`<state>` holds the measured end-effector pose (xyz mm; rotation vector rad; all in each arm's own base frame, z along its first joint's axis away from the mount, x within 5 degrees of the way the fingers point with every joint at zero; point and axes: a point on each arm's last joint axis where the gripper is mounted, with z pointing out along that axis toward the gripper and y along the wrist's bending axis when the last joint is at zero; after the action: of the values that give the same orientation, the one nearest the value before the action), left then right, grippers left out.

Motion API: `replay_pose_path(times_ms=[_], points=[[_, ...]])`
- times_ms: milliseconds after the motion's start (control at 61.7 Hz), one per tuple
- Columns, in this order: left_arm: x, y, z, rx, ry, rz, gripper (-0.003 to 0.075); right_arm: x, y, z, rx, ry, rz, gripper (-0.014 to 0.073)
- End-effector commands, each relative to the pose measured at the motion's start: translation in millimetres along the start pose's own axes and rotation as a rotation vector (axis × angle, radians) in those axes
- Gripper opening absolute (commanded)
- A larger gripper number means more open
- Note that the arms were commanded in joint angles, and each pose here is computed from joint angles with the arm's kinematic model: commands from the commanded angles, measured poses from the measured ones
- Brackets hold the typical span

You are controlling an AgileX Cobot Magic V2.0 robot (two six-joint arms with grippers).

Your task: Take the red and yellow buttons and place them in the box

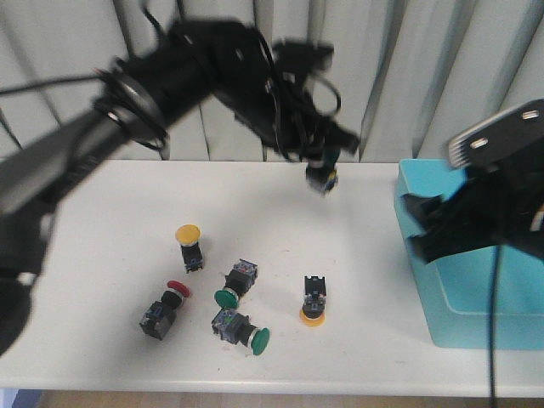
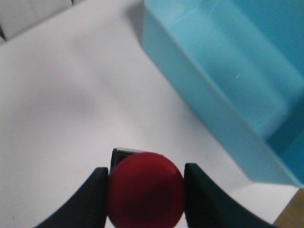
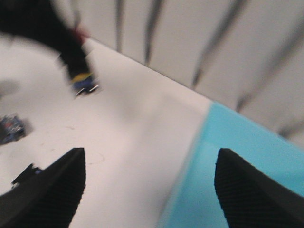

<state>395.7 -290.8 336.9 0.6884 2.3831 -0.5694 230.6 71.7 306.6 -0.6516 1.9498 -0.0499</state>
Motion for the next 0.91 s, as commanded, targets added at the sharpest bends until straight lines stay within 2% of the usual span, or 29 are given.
replay_pose_path(times_ms=[0,178,308,551,891], points=[[-24,-23,-76,0.051,-0.207,0.021,-0.0006,-24,11,5,-0.013,-0.161,-0.179,0.0538],[-23,-31,-112,0.062,-0.236,-0.005,-0.0003,-39,18,7,0.000,-0.319,-0.187,0.0538],[-18,-32,-120,0.069,-0.232,-0.024,-0.0003,-43,17,6,0.012,-0.360,-0.186,0.0538],[-12,-41,-111,0.206,-0.199,-0.109,0.0001,-41,19,12,0.007,-0.354,-0.187,0.0538],[-13,-47,-111,0.288,-0.206,-0.155,0.0004,-39,20,16,0.000,-0.335,-0.188,0.0538]])
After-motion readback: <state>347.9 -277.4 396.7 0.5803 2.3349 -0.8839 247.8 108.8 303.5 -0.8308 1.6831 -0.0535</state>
